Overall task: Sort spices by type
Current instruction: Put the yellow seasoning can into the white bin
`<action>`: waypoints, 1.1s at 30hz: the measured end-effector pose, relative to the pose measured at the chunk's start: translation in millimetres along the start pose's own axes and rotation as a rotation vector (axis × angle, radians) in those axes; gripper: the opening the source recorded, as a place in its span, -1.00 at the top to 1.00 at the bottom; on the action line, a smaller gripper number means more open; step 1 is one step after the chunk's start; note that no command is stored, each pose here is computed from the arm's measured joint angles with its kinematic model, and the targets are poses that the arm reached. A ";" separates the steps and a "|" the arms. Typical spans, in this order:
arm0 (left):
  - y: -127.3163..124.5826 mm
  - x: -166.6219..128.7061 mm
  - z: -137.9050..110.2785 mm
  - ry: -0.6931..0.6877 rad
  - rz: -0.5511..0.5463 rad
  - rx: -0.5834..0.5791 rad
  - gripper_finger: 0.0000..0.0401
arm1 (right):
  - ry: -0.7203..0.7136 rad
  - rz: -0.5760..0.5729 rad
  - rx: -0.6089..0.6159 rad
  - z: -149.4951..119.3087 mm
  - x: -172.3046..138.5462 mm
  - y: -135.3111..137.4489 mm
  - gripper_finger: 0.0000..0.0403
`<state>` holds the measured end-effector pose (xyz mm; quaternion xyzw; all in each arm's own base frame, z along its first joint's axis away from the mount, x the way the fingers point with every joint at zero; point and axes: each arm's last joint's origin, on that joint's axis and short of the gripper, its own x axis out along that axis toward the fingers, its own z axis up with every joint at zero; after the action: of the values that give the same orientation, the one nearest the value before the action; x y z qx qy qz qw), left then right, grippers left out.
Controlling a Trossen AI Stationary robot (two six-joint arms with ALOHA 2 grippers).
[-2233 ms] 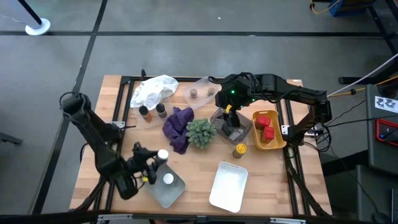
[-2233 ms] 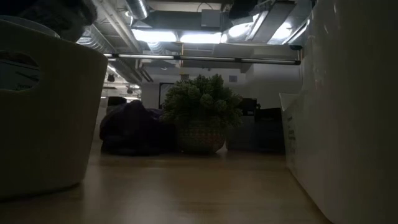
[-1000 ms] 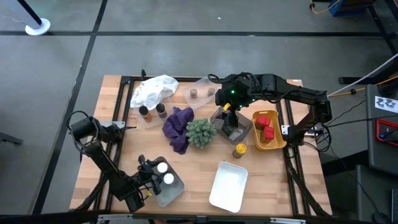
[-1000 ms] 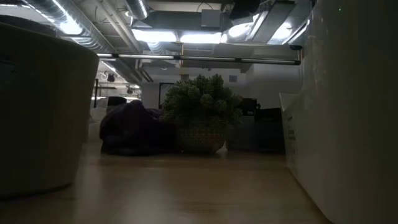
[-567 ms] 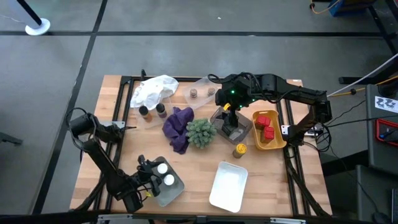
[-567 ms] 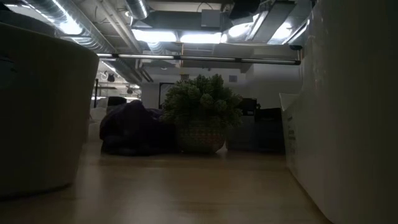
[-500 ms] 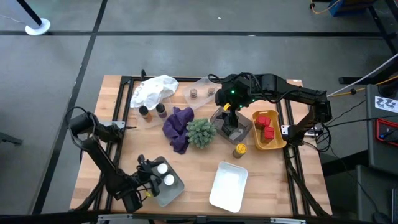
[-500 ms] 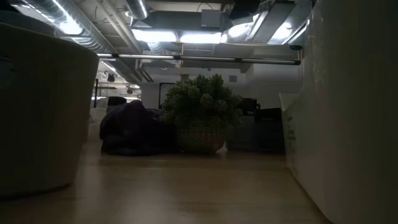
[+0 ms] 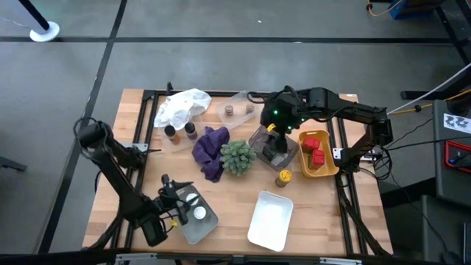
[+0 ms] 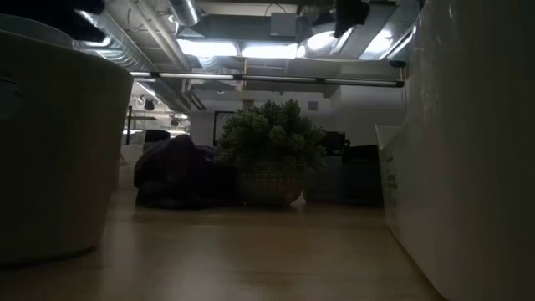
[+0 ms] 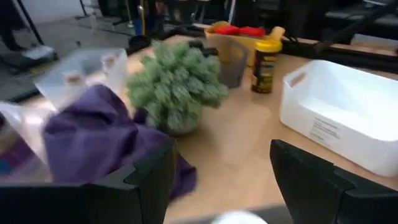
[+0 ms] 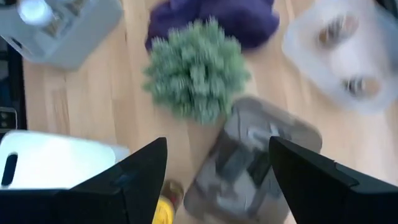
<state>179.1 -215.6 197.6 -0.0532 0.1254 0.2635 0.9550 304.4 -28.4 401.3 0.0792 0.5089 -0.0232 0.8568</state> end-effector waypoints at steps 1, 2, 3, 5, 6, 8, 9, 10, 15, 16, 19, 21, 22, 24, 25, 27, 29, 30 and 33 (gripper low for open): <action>2.7 1.6 5.2 -0.002 0.009 0.005 -0.21 | 0.026 0.001 0.006 -2.5 0.3 1.9 -0.39; 5.2 3.5 10.3 -0.004 0.017 0.011 -0.21 | 0.044 -0.007 0.012 -4.6 1.3 3.6 -0.39; 8.0 5.6 15.6 -0.007 0.028 0.016 -0.21 | 0.059 -0.020 0.012 -6.5 2.6 5.6 -0.39; 13.4 9.7 25.9 -0.013 0.047 0.034 -0.21 | 0.099 -0.041 -0.005 -11.2 5.0 11.7 -0.39; 16.2 11.2 31.4 -0.014 0.054 0.047 -0.21 | 0.122 -0.052 -0.017 -13.8 5.4 15.0 -0.39; 22.6 13.6 42.9 -0.019 0.067 0.057 -0.21 | 0.137 -0.076 -0.037 -16.5 5.4 21.8 -0.39; 26.1 14.4 48.4 -0.021 0.073 0.064 -0.21 | 0.136 -0.084 -0.047 -17.1 5.6 25.6 -0.39; 30.2 14.4 54.7 -0.023 0.077 0.072 -0.21 | 0.135 -0.089 -0.050 -17.6 5.7 29.0 -0.39; 53.1 16.0 85.6 -0.043 0.108 0.074 -0.21 | 0.145 -0.077 -0.093 -21.3 5.9 43.9 -0.39; 59.0 17.2 92.2 -0.047 0.120 0.072 -0.21 | 0.150 -0.075 -0.101 -22.2 6.0 46.0 -0.39; 77.6 21.9 107.9 -0.049 0.165 0.099 -0.17 | 0.157 -0.070 -0.116 -23.8 6.0 50.2 -0.39; 88.9 28.0 116.6 -0.028 0.195 0.139 -0.14 | 0.157 -0.071 -0.120 -24.1 5.9 51.5 -0.39; 94.6 31.3 120.4 -0.010 0.206 0.162 -0.13 | 0.158 -0.072 -0.121 -24.2 5.9 51.4 -0.39; 105.3 40.2 127.5 0.031 0.227 0.198 -0.11 | 0.152 -0.077 -0.117 -25.5 2.7 50.9 -0.39; 110.1 45.5 130.8 0.052 0.233 0.211 -0.10 | 0.147 -0.082 -0.114 -25.8 1.2 50.5 -0.39; 118.7 57.4 136.7 0.107 0.221 0.241 -0.07 | 0.138 -0.113 -0.097 -28.4 -4.5 48.9 -0.39; 125.5 70.6 143.8 0.155 0.167 0.281 -0.05 | 0.131 -0.154 -0.077 -31.1 -9.4 47.0 -0.39; 128.0 77.3 147.5 0.170 0.123 0.305 -0.04 | 0.125 -0.169 -0.067 -32.9 -12.9 46.1 -0.39; 135.9 97.4 162.6 0.147 -0.058 0.373 -0.01 | 0.101 -0.190 -0.037 -36.9 -22.4 44.4 -0.39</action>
<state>224.1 -24.3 323.3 0.1018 0.2397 0.2035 0.9438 266.9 20.4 408.5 0.0158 0.5569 -0.0908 0.8255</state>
